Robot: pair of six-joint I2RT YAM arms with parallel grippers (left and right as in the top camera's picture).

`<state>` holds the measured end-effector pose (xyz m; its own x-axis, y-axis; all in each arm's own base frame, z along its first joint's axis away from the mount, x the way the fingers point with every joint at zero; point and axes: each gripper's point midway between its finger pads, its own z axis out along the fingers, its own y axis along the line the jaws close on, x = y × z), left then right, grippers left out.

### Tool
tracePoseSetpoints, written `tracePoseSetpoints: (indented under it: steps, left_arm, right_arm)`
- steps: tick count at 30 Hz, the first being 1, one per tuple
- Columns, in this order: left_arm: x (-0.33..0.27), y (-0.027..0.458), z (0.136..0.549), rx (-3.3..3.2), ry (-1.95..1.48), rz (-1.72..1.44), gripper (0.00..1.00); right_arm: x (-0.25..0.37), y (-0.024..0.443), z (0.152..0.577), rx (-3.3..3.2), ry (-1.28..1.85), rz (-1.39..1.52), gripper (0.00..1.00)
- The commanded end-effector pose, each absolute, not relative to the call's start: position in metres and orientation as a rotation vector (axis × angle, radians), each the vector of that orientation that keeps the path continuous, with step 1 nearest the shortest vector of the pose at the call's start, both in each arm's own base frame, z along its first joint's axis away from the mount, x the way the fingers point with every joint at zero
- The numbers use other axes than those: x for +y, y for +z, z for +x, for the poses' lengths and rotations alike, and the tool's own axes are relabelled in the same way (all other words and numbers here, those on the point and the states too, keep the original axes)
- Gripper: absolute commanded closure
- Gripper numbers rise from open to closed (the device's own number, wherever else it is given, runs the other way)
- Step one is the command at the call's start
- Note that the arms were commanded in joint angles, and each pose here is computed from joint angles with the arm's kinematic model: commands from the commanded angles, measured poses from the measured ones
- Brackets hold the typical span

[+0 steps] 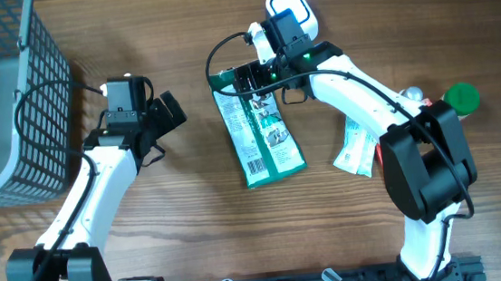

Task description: Scan the item barcode

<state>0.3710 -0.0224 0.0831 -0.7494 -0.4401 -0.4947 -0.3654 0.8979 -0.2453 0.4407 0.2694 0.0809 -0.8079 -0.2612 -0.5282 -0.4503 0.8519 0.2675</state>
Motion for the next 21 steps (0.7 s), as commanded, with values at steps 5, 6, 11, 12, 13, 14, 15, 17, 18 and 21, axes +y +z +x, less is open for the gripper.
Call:
tracePoseSetpoints:
  steps: [5, 6, 11, 12, 13, 14, 15, 17, 18, 21]
  left_arm:
    - [-0.019, 0.130, 0.374, 2.369, -0.204, -0.555, 0.00]
    - [-0.019, 0.145, 0.373, 2.329, -0.217, -0.548, 0.00]
    - [-0.017, 0.257, 0.345, 2.012, -0.311, -0.485, 0.00]
    - [-0.016, 0.277, 0.335, 1.952, -0.327, -0.473, 0.00]
    - [-0.015, 0.301, 0.322, 1.875, -0.347, -0.457, 0.00]
    - [-0.014, 0.321, 0.308, 1.809, -0.363, -0.444, 0.00]
    - [-0.013, 0.336, 0.297, 1.756, -0.376, -0.433, 0.00]
    - [-0.012, 0.359, 0.277, 1.674, -0.394, -0.416, 0.00]
    - [-0.011, 0.370, 0.266, 1.631, -0.403, -0.407, 0.00]
    - [-0.009, 0.396, 0.236, 1.522, -0.426, -0.385, 0.00]
  right_arm:
    - [0.270, 0.078, 0.442, 2.547, 0.522, -0.507, 0.00]
    - [0.270, 0.078, 0.442, 2.546, 0.522, -0.507, 0.00]
    - [0.270, 0.078, 0.442, 2.547, 0.522, -0.506, 0.00]
    - [0.270, 0.078, 0.442, 2.547, 0.522, -0.507, 0.00]
    - [0.270, 0.078, 0.442, 2.547, 0.522, -0.507, 0.00]
    - [0.270, 0.078, 0.442, 2.547, 0.522, -0.507, 0.00]
    - [0.270, 0.078, 0.442, 2.547, 0.522, -0.507, 0.00]
    - [0.270, 0.078, 0.442, 2.547, 0.522, -0.507, 0.00]
    - [0.270, 0.078, 0.442, 2.547, 0.522, -0.507, 0.00]
    - [0.270, 0.078, 0.442, 2.547, 0.522, -0.507, 0.00]
